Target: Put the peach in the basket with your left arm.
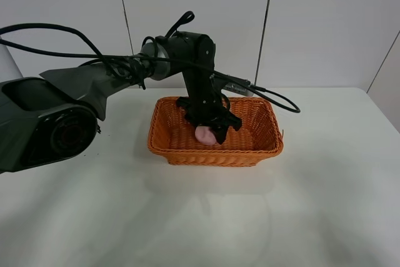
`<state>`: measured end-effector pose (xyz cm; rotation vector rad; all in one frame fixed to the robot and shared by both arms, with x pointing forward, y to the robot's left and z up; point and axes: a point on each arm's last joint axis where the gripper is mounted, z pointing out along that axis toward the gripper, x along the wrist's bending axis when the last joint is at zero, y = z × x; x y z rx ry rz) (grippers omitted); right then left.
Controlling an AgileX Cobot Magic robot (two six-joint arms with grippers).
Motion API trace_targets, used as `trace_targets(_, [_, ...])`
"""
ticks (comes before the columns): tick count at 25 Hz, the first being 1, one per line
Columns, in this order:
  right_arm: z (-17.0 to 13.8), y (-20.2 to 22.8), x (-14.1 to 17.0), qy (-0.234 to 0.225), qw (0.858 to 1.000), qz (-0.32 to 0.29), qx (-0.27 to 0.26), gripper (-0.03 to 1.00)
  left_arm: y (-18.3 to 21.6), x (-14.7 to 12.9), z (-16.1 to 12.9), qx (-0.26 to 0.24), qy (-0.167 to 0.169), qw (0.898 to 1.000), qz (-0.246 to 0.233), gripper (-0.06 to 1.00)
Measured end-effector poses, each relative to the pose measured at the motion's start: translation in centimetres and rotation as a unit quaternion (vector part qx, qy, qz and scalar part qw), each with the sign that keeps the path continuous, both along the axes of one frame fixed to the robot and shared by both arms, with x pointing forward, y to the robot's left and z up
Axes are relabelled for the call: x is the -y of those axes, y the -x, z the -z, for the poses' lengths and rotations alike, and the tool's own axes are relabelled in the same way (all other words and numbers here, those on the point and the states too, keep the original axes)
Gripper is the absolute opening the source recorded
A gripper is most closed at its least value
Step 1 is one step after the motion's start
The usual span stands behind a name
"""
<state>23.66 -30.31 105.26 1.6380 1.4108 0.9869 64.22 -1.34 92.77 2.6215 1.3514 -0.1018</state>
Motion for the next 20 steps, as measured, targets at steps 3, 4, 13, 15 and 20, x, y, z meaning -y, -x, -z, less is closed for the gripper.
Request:
trace_targets(3, [0.0, 0.0, 0.0, 0.0, 1.0, 0.0, 0.0, 0.69, 0.2, -0.1, -0.1, -0.01, -0.006, 1.0, 0.001, 0.86])
trace_targets(4, [0.0, 0.0, 0.0, 0.0, 1.0, 0.0, 0.0, 0.69, 0.2, -0.1, -0.1, -0.014, -0.009, 1.0, 0.002, 0.87])
trace_targets(13, [0.0, 0.0, 0.0, 0.0, 1.0, 0.0, 0.0, 0.69, -1.2, -4.6, -8.5, 0.047, 0.035, 0.997, -0.041, 0.89])
trace_targets(15, [0.0, 0.0, 0.0, 0.0, 1.0, 0.0, 0.0, 0.69, -1.9, -6.4, -10.0, 0.06, 0.043, 0.995, -0.06, 0.89])
trace_targets(20, [0.0, 0.0, 0.0, 0.0, 1.0, 0.0, 0.0, 0.69, -4.0, -10.8, -9.6, 0.07, 0.011, 0.992, -0.103, 0.89])
